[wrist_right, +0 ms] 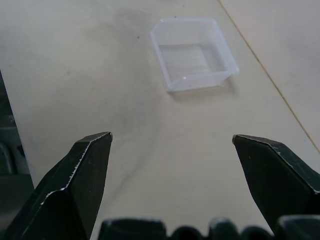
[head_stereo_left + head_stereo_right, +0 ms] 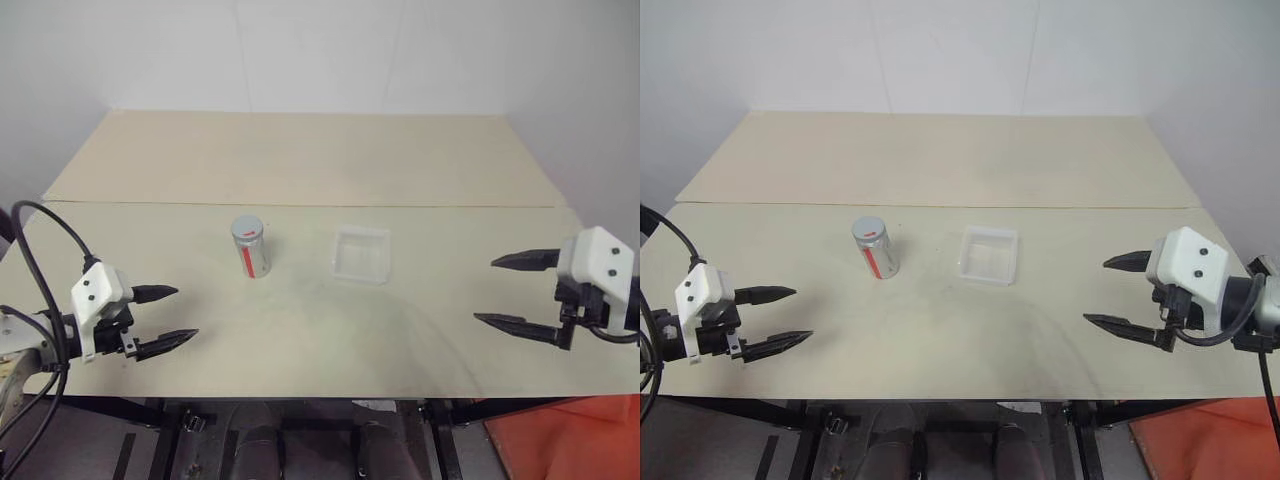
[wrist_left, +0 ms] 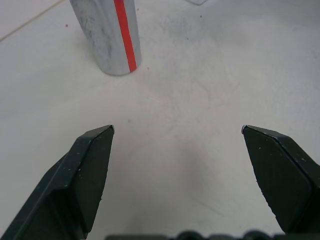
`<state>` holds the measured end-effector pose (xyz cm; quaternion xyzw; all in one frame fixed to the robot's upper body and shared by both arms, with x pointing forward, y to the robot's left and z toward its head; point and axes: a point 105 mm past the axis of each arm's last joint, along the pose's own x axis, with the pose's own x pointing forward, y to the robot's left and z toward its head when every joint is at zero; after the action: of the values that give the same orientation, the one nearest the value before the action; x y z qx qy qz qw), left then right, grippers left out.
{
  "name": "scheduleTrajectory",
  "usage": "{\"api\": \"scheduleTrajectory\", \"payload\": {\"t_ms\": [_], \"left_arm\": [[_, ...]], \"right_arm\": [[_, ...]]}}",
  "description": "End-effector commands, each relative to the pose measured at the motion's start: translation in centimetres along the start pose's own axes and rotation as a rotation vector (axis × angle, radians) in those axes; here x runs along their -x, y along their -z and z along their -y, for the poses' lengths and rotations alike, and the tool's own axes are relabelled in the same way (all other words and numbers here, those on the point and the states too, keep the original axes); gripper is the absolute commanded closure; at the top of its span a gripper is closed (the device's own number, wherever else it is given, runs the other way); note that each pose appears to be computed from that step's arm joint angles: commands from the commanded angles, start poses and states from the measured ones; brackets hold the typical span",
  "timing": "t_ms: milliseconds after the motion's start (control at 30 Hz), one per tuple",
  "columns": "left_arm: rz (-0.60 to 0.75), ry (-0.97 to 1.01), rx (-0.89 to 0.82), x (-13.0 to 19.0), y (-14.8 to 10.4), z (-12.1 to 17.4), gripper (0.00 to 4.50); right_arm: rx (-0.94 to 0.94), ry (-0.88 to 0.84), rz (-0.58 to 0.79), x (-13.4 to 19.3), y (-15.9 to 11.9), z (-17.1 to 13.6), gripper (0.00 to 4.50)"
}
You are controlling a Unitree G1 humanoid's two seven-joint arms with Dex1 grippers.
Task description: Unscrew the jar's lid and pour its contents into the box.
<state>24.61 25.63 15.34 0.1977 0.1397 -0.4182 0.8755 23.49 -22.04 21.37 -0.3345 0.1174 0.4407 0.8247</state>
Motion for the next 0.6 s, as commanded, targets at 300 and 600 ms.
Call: {"api": "scheduleTrajectory", "payload": {"t_ms": [300,600], "left_arm": [[0.097,-0.083,-0.077,-1.2,-1.6,-0.7,0.05],[0.207,-0.217,-0.060,-4.8,-1.8,-0.7,0.05]], "right_arm": [[0.001,0.002,-0.002,-0.2,-0.6,-0.9,0.00],[0.010,-0.016,0.030,-1.0,-0.5,-1.6,0.00]]}}
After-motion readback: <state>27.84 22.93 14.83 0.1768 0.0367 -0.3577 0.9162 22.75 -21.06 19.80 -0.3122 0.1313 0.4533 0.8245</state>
